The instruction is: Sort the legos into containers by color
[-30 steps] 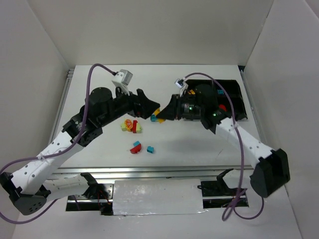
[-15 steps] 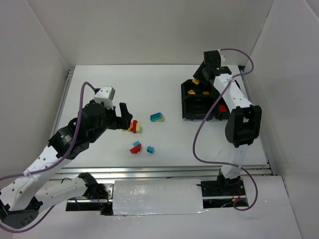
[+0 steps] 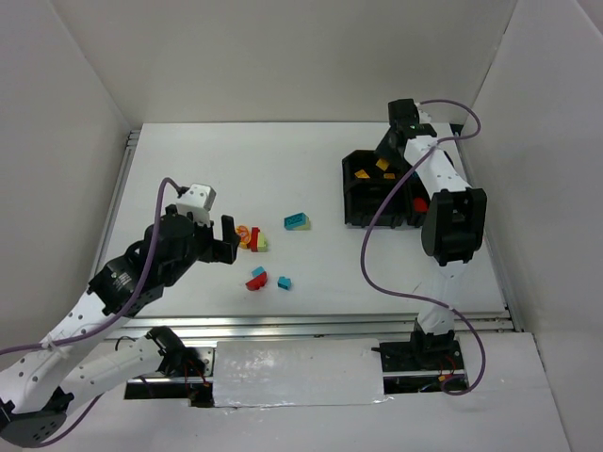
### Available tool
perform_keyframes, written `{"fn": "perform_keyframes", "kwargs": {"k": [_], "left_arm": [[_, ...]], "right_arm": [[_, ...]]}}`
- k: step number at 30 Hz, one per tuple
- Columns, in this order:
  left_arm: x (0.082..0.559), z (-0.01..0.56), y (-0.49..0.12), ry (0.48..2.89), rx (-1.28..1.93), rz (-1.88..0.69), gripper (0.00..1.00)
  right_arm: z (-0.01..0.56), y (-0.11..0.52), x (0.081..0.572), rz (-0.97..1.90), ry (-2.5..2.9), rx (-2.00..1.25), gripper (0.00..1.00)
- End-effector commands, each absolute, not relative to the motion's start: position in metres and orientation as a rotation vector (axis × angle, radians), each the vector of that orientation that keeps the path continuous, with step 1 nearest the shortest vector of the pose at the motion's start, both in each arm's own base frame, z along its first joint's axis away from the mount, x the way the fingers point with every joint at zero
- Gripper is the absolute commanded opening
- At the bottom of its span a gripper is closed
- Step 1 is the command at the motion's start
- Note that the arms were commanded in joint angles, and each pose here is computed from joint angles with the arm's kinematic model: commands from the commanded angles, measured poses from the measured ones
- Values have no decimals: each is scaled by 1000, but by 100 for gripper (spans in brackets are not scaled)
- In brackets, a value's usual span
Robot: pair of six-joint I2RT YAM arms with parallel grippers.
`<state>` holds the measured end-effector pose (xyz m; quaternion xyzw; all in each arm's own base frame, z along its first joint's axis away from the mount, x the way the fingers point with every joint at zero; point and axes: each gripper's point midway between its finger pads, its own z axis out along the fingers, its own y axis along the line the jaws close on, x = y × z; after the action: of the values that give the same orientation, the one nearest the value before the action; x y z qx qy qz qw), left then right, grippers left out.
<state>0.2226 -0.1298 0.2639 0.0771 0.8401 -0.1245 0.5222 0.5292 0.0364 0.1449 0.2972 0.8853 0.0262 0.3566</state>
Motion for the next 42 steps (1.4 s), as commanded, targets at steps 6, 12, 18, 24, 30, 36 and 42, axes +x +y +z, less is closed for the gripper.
{"fn": "perform_keyframes", "kwargs": {"k": [6, 12, 18, 24, 30, 36, 42], "left_arm": [[226, 270, -134, 1970, 213, -317, 99], [226, 269, -133, 1969, 198, -316, 100], [234, 267, -109, 1978, 53, -205, 100], [236, 269, -98, 1965, -4, -185, 99], [236, 266, -99, 1977, 4, -179, 99], [236, 264, -105, 1988, 35, -203, 100], [236, 259, -111, 2007, 71, -219, 99]], "right_arm": [[168, 29, 544, 50, 2228, 742, 75], [223, 55, 534, 186, 2164, 650, 79], [270, 174, 471, 518, 2147, 34, 100], [213, 258, 410, 496, 2269, -414, 100], [158, 291, 403, 341, 2345, -481, 100], [122, 300, 404, 198, 2420, -492, 99], [89, 299, 389, 205, 2363, -816, 99]]}}
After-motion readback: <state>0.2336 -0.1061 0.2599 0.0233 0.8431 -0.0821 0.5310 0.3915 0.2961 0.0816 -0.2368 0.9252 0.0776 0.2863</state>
